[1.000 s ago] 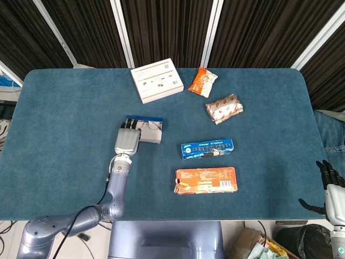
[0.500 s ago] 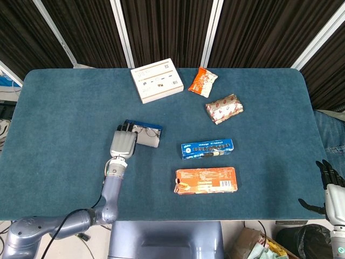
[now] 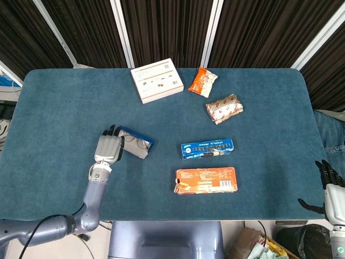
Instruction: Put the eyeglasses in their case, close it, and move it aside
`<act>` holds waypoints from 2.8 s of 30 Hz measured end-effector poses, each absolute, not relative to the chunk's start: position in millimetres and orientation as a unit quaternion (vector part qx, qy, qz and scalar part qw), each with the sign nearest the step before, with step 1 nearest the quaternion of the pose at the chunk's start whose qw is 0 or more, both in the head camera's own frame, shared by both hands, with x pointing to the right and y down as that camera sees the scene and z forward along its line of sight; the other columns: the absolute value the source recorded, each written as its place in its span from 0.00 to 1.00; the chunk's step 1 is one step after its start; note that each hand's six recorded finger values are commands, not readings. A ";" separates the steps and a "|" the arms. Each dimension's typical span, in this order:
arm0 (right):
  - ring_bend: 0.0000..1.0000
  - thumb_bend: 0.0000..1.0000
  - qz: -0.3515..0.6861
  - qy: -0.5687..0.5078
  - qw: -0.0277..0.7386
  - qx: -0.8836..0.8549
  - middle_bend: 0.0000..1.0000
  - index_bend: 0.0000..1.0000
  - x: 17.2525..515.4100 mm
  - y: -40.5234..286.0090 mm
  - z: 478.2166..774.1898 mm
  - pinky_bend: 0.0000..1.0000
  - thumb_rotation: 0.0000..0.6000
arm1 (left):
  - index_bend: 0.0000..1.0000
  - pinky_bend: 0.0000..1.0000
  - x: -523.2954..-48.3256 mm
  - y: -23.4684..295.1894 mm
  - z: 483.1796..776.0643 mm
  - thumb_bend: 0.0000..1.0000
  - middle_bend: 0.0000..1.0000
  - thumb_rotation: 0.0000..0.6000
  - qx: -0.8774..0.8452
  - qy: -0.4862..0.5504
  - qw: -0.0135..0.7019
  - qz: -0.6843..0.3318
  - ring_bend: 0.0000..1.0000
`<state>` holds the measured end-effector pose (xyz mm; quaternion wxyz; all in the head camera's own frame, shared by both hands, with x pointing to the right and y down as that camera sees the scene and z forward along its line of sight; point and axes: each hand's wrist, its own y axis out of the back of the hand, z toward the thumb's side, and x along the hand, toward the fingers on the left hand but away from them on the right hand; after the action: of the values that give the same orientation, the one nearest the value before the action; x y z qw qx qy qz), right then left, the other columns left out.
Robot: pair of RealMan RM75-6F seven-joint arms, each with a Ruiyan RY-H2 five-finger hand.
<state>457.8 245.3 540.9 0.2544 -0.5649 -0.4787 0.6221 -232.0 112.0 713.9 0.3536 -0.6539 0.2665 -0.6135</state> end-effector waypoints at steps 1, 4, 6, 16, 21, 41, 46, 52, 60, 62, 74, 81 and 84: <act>0.12 0.20 0.622 -0.479 0.254 -0.565 0.01 0.06 457.7 245.4 541.1 0.16 1.00 | 0.56 0.19 -233.9 113.6 712.8 0.46 0.14 1.00 -0.655 0.264 0.352 -0.614 0.05; 0.12 0.20 0.622 -0.478 0.254 -0.566 0.01 0.06 457.3 245.3 541.4 0.16 1.00 | 0.56 0.19 -238.7 119.0 710.4 0.46 0.14 1.00 -0.659 0.257 0.345 -0.616 0.05; 0.12 0.20 0.622 -0.478 0.253 -0.566 0.01 0.06 457.3 245.4 541.6 0.16 1.00 | 0.56 0.19 -238.8 121.5 709.0 0.46 0.14 1.00 -0.663 0.256 0.340 -0.616 0.05; 0.12 0.20 0.623 -0.478 0.253 -0.566 0.01 0.06 457.5 245.1 541.9 0.16 1.00 | 0.56 0.19 -230.3 122.0 705.3 0.45 0.14 1.00 -0.670 0.255 0.331 -0.613 0.05; 0.12 0.20 0.623 -0.479 0.252 -0.565 0.02 0.06 457.7 245.3 541.9 0.16 1.00 | 0.56 0.19 -222.0 116.9 705.5 0.45 0.14 1.00 -0.669 0.251 0.334 -0.615 0.05; 0.12 0.20 0.624 -0.477 0.255 -0.563 0.02 0.07 457.8 245.4 542.3 0.16 1.00 | 0.56 0.19 -215.8 98.4 707.2 0.45 0.14 1.00 -0.674 0.269 0.247 -0.642 0.05; 0.12 0.20 0.625 -0.478 0.255 -0.563 0.02 0.07 457.8 245.5 542.2 0.16 1.00 | 0.56 0.19 -217.2 86.2 707.0 0.45 0.14 1.00 -0.666 0.277 0.245 -0.648 0.05; 0.12 0.20 0.624 -0.477 0.255 -0.563 0.02 0.07 457.5 245.5 542.5 0.16 1.00 | 0.56 0.19 -222.9 74.0 709.1 0.45 0.14 1.00 -0.650 0.287 0.253 -0.656 0.05; 0.12 0.20 0.625 -0.477 0.255 -0.563 0.02 0.07 457.9 245.7 542.6 0.16 1.00 | 0.56 0.19 -223.1 68.3 717.0 0.45 0.14 1.00 -0.648 0.286 0.241 -0.664 0.05; 0.12 0.20 0.625 -0.477 0.254 -0.562 0.02 0.07 458.0 245.6 542.6 0.16 1.00 | 0.56 0.19 -222.7 66.8 718.0 0.45 0.14 1.00 -0.647 0.286 0.240 -0.665 0.05; 0.12 0.20 0.626 -0.478 0.253 -0.563 0.02 0.07 457.9 245.6 542.7 0.16 1.00 | 0.53 0.19 -220.1 62.6 722.9 0.45 0.14 1.00 -0.644 0.287 0.239 -0.668 0.05; 0.12 0.20 0.625 -0.478 0.251 -0.564 0.02 0.07 457.8 245.6 543.0 0.16 1.00 | 0.43 0.19 -219.5 60.4 724.2 0.45 0.14 1.00 -0.639 0.289 0.245 -0.669 0.05; 0.12 0.20 0.625 -0.479 0.250 -0.564 0.02 0.07 458.0 245.7 542.9 0.16 1.00 | 0.35 0.19 -220.3 58.4 725.0 0.45 0.14 1.00 -0.636 0.292 0.248 -0.670 0.05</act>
<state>458.0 245.7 542.9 0.2502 -0.5637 -0.4789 0.6248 -220.3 58.4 725.0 0.2479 -0.6361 0.2922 -0.6697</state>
